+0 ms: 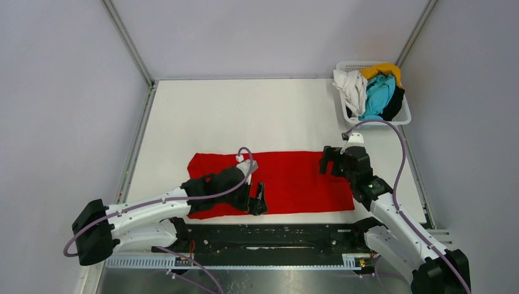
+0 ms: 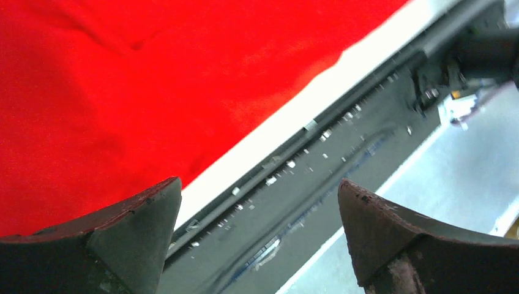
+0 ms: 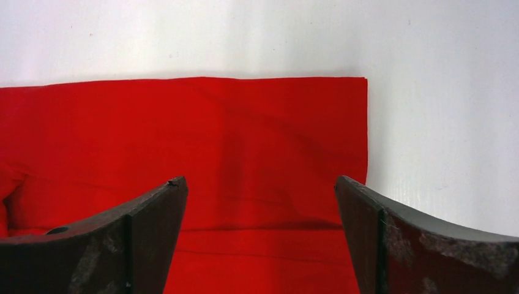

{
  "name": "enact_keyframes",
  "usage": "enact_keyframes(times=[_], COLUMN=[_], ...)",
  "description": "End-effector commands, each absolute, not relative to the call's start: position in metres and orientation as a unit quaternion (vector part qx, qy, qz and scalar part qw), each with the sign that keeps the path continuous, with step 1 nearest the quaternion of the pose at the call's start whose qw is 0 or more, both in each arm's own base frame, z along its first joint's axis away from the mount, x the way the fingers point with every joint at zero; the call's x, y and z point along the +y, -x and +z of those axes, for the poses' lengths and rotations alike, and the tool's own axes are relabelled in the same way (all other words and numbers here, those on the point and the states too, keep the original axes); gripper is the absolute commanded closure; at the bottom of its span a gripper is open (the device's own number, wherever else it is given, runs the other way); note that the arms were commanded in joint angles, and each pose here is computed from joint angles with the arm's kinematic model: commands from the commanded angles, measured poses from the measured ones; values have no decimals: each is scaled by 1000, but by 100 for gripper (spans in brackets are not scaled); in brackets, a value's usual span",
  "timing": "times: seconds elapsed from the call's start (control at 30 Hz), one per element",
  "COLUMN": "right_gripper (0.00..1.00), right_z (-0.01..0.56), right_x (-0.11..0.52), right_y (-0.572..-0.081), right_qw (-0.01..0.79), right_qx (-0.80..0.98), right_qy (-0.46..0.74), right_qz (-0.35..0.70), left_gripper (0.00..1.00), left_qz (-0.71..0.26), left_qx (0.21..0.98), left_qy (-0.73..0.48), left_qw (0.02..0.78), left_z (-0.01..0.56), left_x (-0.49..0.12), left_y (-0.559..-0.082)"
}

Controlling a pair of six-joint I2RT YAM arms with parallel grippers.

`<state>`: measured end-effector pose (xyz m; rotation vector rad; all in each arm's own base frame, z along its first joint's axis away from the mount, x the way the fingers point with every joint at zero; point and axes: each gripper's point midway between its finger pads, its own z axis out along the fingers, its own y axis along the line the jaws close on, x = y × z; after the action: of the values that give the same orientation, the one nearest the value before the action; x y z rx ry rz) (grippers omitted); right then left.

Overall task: Fold and stack the t-shirts
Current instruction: Rotate the tshirt 90 degrees

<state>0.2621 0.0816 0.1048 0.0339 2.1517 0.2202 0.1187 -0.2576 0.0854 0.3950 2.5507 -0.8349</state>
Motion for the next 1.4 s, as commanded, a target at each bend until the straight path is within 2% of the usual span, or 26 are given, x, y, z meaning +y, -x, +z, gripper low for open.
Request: enact_keyframes(times=[0.0, 0.13, 0.33, 0.5, 0.6, 0.77, 1.23, 1.37], right_gripper=[2, 2, 2, 2, 2, 2, 2, 2], right_z=[117, 116, 118, 117, 113, 105, 79, 68], right_x=[92, 95, 96, 100, 110, 125, 145, 158], right_y=[-267, -266, -264, -261, -260, -263, -276, -278], right_qw=[477, 475, 480, 465, 443, 419, 370, 346], right_qx=[871, 871, 868, 873, 879, 884, 899, 903], right_qy=[-7, -7, -12, -33, -39, -43, -51, -51], right_qz=[112, 124, 131, 146, 170, 202, 228, 249], left_gripper=[1, 1, 1, 1, 1, 1, 1, 1], left_qz=[-344, -317, -315, -270, -249, -244, -246, -228], left_qx=[893, 898, 883, 876, 870, 874, 900, 897], left_qy=[-218, -228, -209, -101, 20, 125, 244, 268], left_qw=[192, 201, 278, 386, 425, 402, 265, 268], left_z=[102, 102, 132, 159, 169, 146, 47, 41], left_x=[-270, -264, -259, -227, -197, -170, -165, -164], left_y=[-83, -78, -99, -141, -177, -216, -266, -294])
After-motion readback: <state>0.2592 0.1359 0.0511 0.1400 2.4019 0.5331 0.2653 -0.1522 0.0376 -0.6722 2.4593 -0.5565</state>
